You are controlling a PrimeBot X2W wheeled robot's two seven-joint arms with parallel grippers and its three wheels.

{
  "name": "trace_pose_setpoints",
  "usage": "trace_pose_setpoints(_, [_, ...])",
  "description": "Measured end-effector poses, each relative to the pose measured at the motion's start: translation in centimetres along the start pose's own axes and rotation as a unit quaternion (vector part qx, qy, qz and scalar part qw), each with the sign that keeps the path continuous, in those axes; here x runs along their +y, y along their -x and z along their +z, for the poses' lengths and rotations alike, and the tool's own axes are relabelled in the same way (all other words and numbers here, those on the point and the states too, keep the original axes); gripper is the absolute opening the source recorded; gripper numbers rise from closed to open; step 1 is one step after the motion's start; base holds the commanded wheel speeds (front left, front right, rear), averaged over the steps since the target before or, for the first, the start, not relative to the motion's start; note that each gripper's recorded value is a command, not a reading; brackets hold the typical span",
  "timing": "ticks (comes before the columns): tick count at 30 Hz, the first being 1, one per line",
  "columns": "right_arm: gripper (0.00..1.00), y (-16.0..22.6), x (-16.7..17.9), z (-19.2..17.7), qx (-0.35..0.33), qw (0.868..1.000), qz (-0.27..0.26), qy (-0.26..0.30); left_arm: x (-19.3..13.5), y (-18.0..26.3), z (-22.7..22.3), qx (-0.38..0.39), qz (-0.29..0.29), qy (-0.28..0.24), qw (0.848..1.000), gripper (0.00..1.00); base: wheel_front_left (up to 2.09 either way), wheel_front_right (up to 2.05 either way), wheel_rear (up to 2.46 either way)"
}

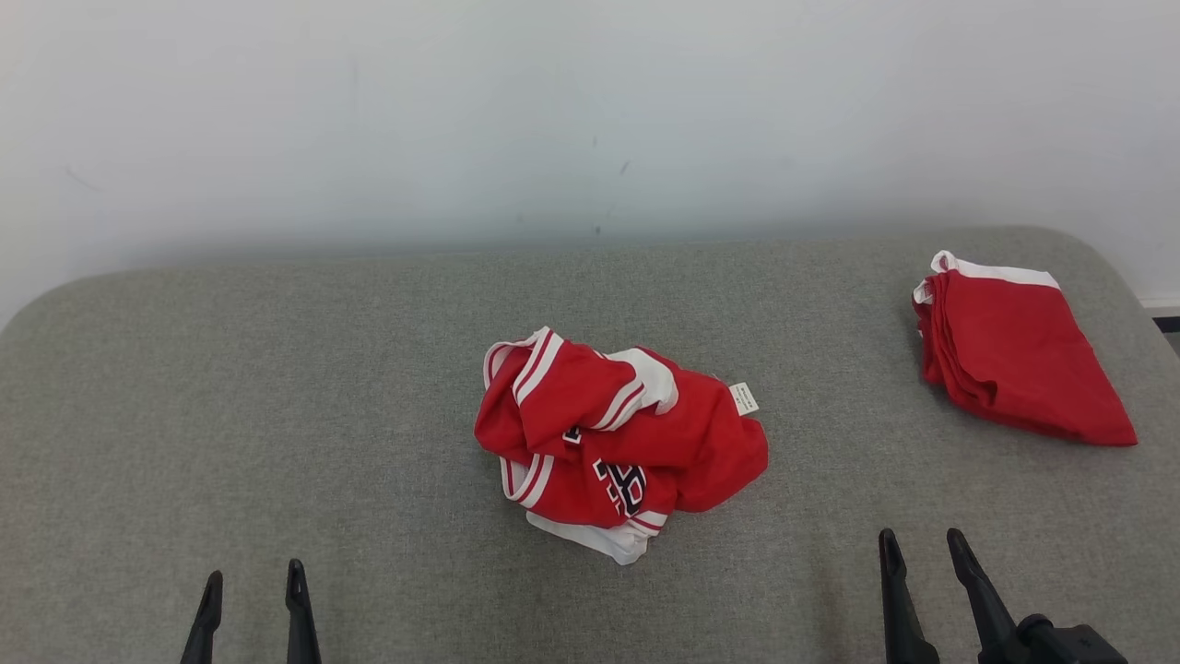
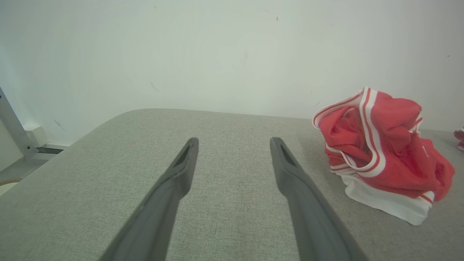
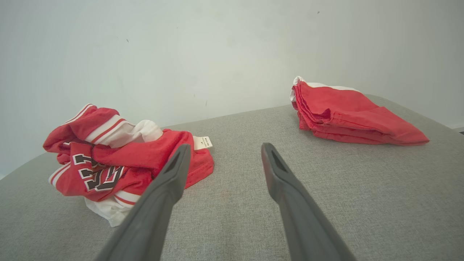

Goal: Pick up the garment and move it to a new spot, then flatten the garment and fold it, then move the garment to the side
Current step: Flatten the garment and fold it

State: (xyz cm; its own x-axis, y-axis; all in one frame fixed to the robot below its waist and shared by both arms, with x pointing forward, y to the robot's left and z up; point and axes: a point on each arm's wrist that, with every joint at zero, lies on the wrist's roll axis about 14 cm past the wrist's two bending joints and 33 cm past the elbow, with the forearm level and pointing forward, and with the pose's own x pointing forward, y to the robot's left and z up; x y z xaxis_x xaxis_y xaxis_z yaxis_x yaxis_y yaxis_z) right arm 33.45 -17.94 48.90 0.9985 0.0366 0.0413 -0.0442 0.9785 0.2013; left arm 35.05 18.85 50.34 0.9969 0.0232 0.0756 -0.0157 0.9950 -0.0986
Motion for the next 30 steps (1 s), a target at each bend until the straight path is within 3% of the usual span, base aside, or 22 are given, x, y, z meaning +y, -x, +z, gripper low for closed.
trace_pose_setpoints(12, [1.00, -0.1, 0.0, -0.1, 0.002, 1.000, 0.000, -0.001, -1.4, -0.6, -0.2, 0.003, -0.028, 0.004, 1.000, 1.00, 0.00, 0.00, 0.00])
trace_pose_setpoints(21, [1.00, -0.6, 0.2, 0.3, -0.005, 1.000, 0.002, -0.005, -6.7, -3.8, 0.3, -0.007, -0.117, 0.005, 0.993, 1.00, 0.00, 0.00, 0.00])
trace_pose_setpoints(30, [1.00, 0.1, -1.7, 0.4, -0.006, 0.999, -0.032, -0.009, -13.1, -5.4, -3.1, 0.045, -0.212, 0.007, 0.976, 1.00, 0.00, 0.00, 0.00])
